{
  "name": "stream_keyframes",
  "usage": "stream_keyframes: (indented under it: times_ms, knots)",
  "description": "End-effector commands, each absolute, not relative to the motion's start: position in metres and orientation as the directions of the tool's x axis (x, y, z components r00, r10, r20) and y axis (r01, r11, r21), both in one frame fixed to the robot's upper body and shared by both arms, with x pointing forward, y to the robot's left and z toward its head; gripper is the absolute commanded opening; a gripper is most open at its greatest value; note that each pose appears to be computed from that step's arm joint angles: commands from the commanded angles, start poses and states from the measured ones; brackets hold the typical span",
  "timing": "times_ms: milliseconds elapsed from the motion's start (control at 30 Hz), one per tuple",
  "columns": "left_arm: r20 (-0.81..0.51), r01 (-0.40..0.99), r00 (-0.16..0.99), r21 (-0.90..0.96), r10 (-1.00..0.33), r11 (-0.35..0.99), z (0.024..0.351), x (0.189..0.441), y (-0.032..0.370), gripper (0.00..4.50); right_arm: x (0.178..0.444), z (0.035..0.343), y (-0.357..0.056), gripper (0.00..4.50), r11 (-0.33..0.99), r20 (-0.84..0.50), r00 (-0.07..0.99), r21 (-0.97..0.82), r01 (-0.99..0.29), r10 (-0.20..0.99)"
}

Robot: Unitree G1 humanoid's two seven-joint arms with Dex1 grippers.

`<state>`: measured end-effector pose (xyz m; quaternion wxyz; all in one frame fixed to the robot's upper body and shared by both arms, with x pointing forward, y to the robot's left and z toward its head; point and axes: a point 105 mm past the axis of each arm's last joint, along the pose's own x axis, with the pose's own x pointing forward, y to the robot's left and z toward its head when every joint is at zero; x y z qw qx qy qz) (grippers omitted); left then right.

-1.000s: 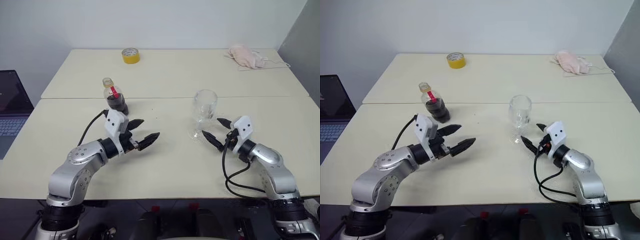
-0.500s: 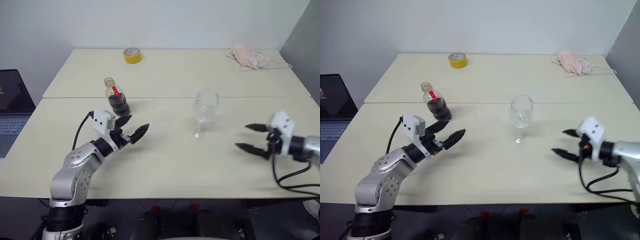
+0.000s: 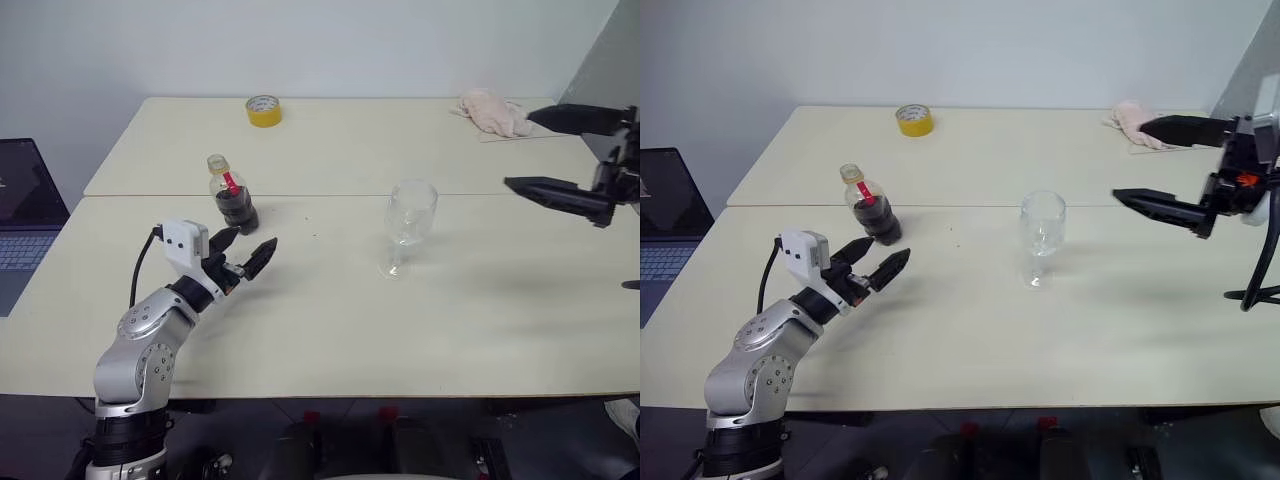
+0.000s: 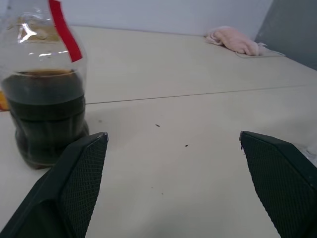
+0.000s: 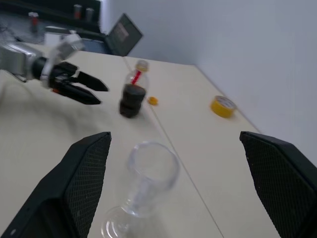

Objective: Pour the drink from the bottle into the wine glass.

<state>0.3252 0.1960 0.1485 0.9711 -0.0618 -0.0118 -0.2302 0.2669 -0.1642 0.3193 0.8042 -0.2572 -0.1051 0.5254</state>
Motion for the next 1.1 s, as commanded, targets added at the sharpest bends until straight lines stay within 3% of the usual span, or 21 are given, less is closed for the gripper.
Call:
stream_keyframes:
  times_ms: [33,567,867,1100]
  knots:
    - [0.105,0.418,0.906,-0.085,-0.409,0.904,0.168,0.331,0.204,4.5,0.263,0.315,-0.139,4.45,0.247,-0.158,0.393,-0.556,-0.793,0.906]
    - [0.081,0.315,0.946,0.0,-0.314,0.949,0.183,0.348,0.226,4.5,0.277,0.297,-0.132,4.45,0.274,-0.235,0.454,-0.538,-0.797,0.859]
    - [0.107,0.298,0.948,0.04,-0.301,0.954,0.197,0.358,0.233,4.5,0.278,0.295,-0.132,4.45,0.27,-0.25,0.458,-0.54,-0.797,0.853]
    - [0.05,0.261,0.963,0.083,-0.266,0.962,0.192,0.376,0.242,4.5,0.275,0.294,-0.128,4.45,0.249,-0.258,0.435,-0.532,-0.81,0.863]
